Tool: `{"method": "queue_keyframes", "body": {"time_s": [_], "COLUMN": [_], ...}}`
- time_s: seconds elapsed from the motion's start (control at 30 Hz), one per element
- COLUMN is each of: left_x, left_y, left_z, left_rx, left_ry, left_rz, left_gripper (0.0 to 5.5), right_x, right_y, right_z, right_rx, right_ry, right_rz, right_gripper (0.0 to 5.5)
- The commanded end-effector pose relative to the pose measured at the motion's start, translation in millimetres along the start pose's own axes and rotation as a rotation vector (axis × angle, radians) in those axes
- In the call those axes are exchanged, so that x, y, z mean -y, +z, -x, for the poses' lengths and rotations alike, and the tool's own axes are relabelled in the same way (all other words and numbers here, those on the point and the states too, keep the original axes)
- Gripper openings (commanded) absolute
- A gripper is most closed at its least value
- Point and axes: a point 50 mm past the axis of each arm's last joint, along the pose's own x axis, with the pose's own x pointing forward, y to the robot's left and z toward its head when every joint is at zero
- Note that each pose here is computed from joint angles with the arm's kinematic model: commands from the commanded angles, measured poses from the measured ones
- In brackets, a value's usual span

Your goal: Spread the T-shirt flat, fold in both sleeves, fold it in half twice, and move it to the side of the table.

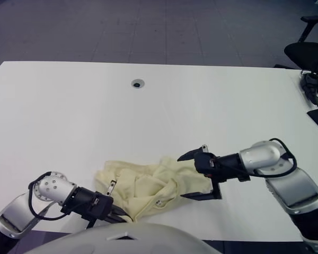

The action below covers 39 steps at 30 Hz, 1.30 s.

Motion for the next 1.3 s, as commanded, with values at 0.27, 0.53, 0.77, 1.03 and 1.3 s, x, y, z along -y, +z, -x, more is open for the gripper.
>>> {"method": "queue_keyframes", "body": {"time_s": [0.27,0.53,0.77,1.03,1.3], "left_x": [3.9,1.7,-0.4,-0.9,-1.6], "left_y": [-6.4,-10.5,-11.2,-12.3,-13.0], "left_z": [-2.5,-3.0,-3.1,-3.9,-3.7], "left_rx": [-0.048,-0.075,-0.083,-0.086,-0.086], "left_ry": [-0.011,-0.007,0.0,0.0,0.002], "left_rz": [0.013,0.013,0.002,-0.005,-0.008], "left_gripper": [0.0,0.0,0.0,0.0,0.0], "right_x": [7.9,3.4,4.0,-0.9,-5.5], "right_y": [0.4,-7.7,-16.6,-20.4,-18.6], "right_z": [-18.5,-15.3,-19.5,-21.4,-18.7], "right_rx": [-0.012,-0.039,-0.066,-0.068,-0.062], "right_ry": [0.089,0.141,0.136,0.149,0.145], "right_rz": [0.008,-0.068,-0.091,-0.107,-0.09], "right_gripper": [4.26,2.83,1.56,0.29,0.03]}}
